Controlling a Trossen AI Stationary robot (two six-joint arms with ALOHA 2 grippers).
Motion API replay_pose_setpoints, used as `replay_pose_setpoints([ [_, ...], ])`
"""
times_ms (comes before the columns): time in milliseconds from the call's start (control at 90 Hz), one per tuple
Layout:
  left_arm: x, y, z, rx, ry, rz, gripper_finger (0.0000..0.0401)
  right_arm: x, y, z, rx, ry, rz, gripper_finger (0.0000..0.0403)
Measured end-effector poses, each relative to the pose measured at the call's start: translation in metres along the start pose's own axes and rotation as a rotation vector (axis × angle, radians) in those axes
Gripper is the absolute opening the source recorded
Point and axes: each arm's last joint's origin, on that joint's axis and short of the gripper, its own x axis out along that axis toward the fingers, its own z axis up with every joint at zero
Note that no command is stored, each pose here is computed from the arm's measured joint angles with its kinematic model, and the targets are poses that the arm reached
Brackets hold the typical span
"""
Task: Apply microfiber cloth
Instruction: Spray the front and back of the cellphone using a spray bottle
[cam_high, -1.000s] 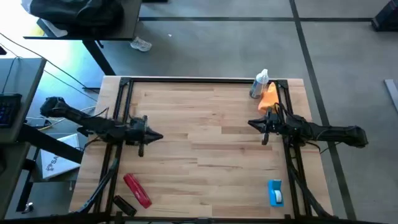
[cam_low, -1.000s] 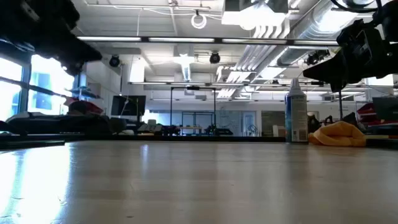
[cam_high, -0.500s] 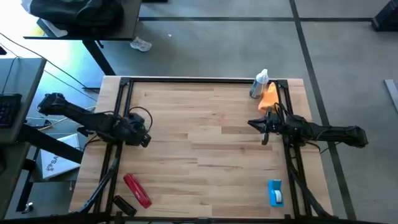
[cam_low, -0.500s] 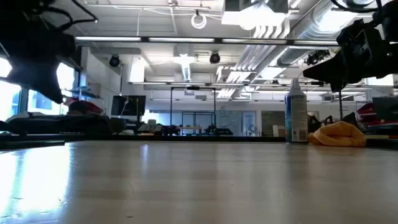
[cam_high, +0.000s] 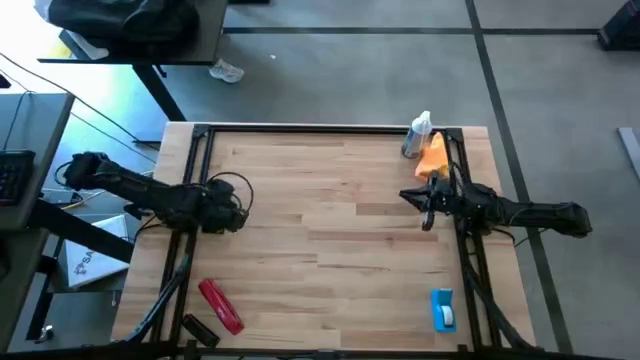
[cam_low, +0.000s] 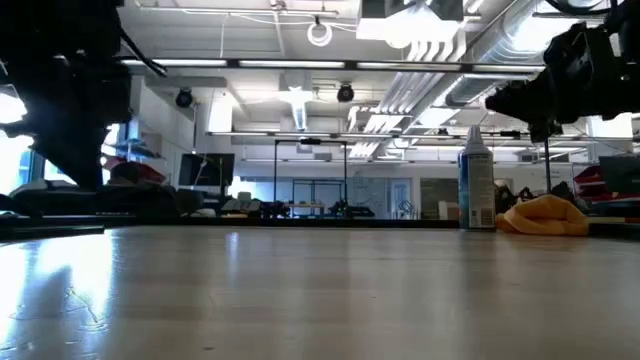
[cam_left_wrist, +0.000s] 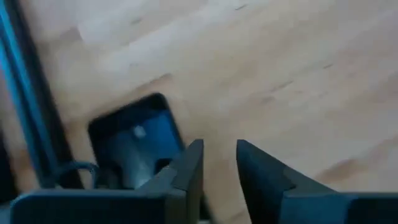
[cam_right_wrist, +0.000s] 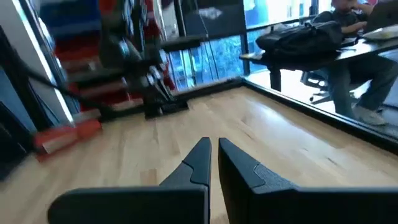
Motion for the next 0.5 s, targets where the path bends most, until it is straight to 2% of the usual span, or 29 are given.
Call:
replay_pose_setpoints([
  [100,0.011,-0.002,0.005,0.077,0.096,0.021,0.0098,0.0,0.001,0.006,0.079,-0.061,0.011,0.0],
  [300,0.034,0.008,0.014,0.107,0.392,0.076,0.0084,-0.001,0.003,0.015,0.094,-0.154,0.03,0.0],
  [500,0.043,0.011,0.021,0.123,0.45,0.096,0.0079,-0.002,0.004,0.018,0.104,-0.184,0.04,0.0],
])
